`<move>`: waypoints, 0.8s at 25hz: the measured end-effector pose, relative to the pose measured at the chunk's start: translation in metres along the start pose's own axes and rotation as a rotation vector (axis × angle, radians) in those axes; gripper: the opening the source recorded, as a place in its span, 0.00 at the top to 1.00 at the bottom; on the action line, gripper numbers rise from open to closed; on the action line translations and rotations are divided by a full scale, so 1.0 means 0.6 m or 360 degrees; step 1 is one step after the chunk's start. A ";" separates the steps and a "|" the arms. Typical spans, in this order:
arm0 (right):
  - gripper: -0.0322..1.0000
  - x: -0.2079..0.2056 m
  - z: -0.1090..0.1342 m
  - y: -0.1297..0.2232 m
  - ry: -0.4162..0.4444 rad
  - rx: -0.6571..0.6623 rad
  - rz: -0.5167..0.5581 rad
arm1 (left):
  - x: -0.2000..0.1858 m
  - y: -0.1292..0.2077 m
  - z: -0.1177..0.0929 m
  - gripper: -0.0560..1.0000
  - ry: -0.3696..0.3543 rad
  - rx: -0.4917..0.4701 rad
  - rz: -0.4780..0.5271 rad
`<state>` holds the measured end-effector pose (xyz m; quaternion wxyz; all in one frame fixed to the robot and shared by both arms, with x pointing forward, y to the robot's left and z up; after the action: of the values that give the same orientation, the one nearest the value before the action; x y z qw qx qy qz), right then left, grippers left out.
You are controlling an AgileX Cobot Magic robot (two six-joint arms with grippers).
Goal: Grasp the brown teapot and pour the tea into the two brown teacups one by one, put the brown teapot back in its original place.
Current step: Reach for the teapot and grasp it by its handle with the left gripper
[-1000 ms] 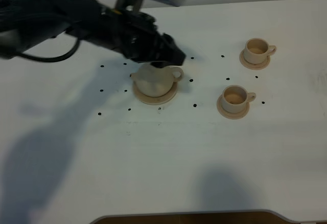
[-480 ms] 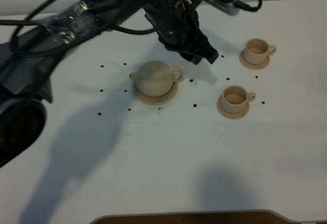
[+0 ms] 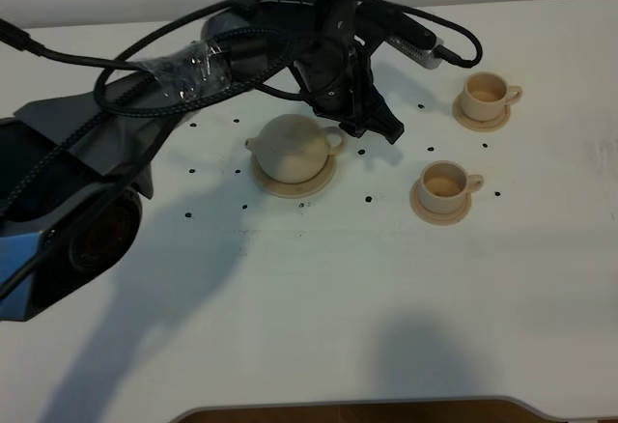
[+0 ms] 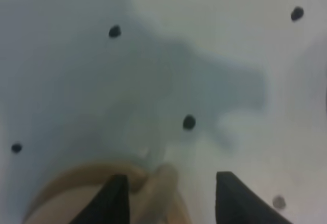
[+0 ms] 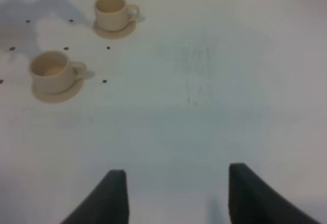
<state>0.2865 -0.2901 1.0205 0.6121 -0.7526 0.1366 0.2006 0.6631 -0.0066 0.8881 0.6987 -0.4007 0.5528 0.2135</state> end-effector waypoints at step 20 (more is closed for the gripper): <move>0.55 0.000 0.000 0.000 0.0000 0.0002 0.0000 | 0.021 0.024 -0.014 0.56 0.0083 0.0060 0.0143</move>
<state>0.2865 -0.2900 1.0205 0.6125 -0.7523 0.1366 0.2006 0.6512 -0.0068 0.8709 0.6813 -0.3676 0.5922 0.2238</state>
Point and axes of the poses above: a point on each arm's last joint axis where the gripper is mounted, x pointing out along that axis toward the gripper, z along the wrist's bending axis when the last joint is at zero, y = z × x, the point moved 6 cm from there along x, pointing out along that axis toward the gripper, and after that the axes turned 9 degrees about -x, right-handed, at the moved point
